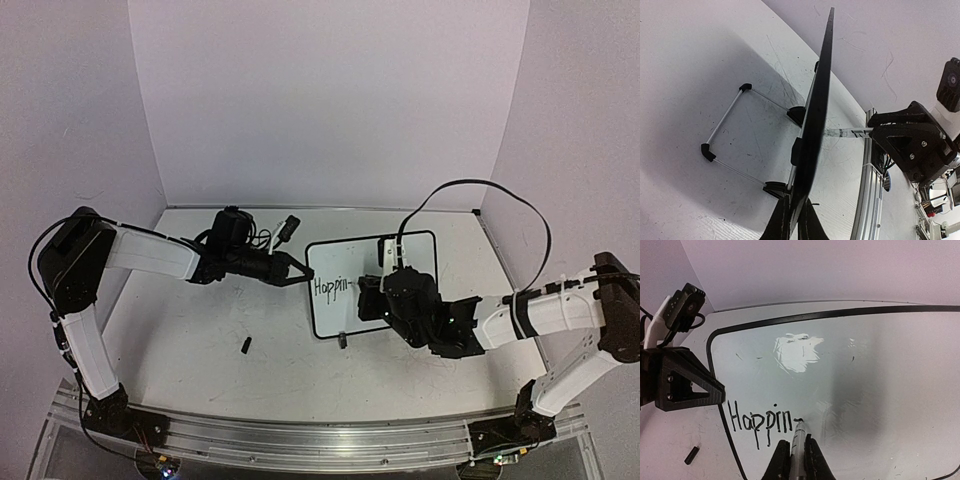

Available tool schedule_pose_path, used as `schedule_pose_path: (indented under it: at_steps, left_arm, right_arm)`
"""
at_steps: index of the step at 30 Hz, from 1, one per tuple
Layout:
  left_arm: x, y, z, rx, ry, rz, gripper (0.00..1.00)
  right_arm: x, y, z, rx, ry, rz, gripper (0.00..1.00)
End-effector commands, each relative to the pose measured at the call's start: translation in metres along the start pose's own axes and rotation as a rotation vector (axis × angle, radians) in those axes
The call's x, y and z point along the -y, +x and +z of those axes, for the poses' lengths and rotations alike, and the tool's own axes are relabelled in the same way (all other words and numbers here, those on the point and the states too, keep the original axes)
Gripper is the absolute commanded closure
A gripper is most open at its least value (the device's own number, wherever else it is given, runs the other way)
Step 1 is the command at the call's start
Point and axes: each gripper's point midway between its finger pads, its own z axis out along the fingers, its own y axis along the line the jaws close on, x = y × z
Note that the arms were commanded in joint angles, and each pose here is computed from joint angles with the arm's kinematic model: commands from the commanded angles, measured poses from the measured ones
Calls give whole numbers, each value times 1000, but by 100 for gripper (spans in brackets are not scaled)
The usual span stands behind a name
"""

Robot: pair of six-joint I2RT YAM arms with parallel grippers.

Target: Write a sentence on the whiteboard

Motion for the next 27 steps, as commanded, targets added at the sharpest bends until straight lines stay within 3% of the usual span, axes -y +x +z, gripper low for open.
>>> schedule_pose_path:
  at_steps: [1, 27]
  left_arm:
    - [12, -1, -6, -8, 17, -20, 100]
    - [14, -2, -7, -7, 19, -16, 100]
  right_arm:
    - [0, -24, -3, 63, 21, 20, 100]
    - [-11, -32, 1, 86, -17, 11, 100]
